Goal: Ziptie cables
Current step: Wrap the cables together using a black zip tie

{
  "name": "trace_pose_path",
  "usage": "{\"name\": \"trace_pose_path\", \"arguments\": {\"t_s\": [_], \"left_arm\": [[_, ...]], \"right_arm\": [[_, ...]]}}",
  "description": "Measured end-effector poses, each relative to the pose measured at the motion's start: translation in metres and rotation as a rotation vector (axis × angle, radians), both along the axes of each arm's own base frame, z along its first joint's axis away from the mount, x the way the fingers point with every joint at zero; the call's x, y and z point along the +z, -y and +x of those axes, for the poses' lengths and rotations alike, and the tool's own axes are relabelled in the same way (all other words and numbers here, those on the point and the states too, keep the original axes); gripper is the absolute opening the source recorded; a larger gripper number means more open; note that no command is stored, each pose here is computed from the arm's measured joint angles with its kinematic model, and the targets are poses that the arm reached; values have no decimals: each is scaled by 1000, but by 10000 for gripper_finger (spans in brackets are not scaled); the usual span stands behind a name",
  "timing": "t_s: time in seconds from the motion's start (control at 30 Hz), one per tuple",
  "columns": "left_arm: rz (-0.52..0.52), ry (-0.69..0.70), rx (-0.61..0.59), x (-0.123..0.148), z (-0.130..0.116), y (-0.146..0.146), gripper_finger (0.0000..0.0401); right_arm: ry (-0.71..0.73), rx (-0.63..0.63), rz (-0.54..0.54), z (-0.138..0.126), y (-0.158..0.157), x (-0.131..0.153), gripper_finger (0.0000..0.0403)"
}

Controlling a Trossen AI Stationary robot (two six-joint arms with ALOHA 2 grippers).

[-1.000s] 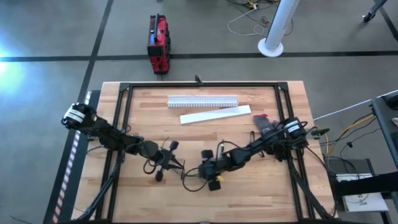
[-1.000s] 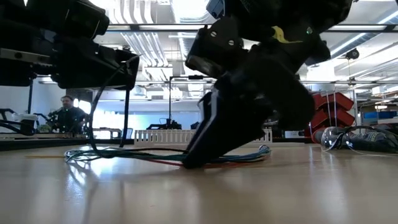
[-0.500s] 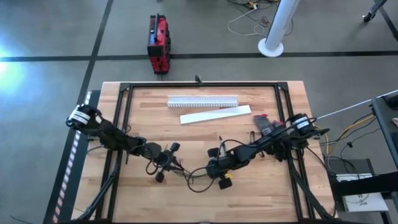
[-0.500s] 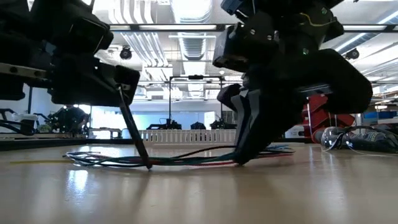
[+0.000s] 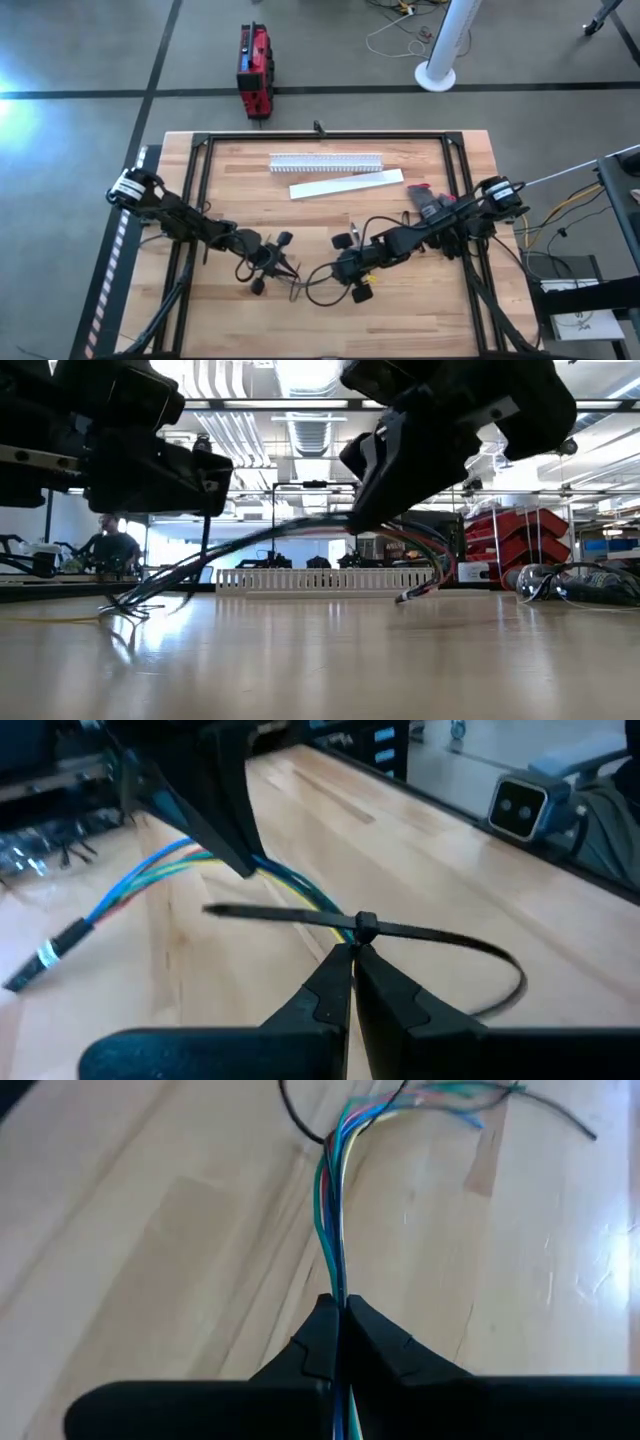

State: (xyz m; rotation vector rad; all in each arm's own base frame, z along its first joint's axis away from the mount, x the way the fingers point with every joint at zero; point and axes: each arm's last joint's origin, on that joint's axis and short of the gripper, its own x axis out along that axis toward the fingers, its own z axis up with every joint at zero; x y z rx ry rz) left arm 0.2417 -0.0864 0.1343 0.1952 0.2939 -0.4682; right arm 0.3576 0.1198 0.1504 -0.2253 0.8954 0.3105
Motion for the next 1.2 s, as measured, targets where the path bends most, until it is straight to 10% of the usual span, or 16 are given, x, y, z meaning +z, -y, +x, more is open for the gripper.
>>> {"name": "trace_pose_path", "arguments": {"t_s": [0.37,0.83,1.2], "left_arm": [[1,-80,35,4,-7,-3,0],[2,-98,40,17,-16,-6,0],[-1,-117,45,14,-15,-6,0]], "right_arm": [[-5,-14,58,-7,0,-20,7],[167,18,88,7,-4,-10,175],[370,129,50,26,5,-5,180]]}}
